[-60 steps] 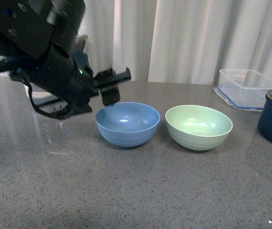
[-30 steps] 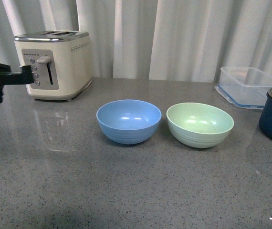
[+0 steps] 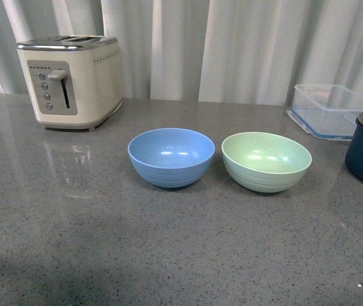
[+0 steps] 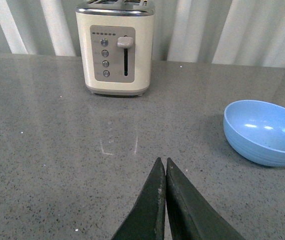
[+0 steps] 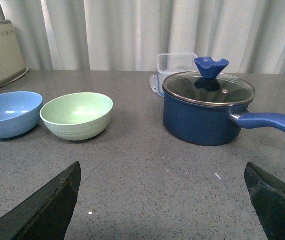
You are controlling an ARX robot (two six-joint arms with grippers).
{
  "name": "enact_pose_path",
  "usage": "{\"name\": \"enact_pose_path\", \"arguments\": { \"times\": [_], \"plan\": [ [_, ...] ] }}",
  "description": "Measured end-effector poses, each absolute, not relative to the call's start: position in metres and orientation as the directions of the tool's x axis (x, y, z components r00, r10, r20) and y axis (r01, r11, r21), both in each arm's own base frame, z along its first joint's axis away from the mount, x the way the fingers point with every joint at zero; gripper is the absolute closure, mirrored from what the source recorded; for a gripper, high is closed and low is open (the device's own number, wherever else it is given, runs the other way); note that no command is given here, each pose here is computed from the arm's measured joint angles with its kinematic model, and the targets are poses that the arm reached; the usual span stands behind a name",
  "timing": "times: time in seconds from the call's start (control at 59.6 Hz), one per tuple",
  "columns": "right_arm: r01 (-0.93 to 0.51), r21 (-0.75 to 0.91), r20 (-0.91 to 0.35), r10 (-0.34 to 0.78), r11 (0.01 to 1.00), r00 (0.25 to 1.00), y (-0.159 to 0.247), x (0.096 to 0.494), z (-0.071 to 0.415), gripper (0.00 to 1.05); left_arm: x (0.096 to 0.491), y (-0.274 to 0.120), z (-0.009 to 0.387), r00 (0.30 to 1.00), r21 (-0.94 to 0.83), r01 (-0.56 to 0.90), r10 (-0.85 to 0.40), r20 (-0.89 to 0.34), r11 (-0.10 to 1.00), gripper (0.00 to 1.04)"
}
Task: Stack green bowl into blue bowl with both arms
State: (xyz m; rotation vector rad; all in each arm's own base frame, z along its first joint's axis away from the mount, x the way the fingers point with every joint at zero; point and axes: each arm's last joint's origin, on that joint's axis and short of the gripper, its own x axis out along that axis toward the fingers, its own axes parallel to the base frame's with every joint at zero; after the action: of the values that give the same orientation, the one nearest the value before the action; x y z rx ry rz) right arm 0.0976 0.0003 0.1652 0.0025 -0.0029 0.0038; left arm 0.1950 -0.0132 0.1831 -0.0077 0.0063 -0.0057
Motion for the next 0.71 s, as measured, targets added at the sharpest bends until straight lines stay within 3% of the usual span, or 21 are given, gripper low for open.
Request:
{"name": "enact_pose_path", "arguments": {
  "times": [0.705],
  "plan": [
    [-0.004, 0.002, 0.003, 0.004, 1.000, 1.000, 0.000, 0.098, 0.165, 0.10, 0.142, 0.000, 0.167, 1.000, -0.007, 0.000, 0.000, 0.004, 1.000, 1.01]
  ]
}}
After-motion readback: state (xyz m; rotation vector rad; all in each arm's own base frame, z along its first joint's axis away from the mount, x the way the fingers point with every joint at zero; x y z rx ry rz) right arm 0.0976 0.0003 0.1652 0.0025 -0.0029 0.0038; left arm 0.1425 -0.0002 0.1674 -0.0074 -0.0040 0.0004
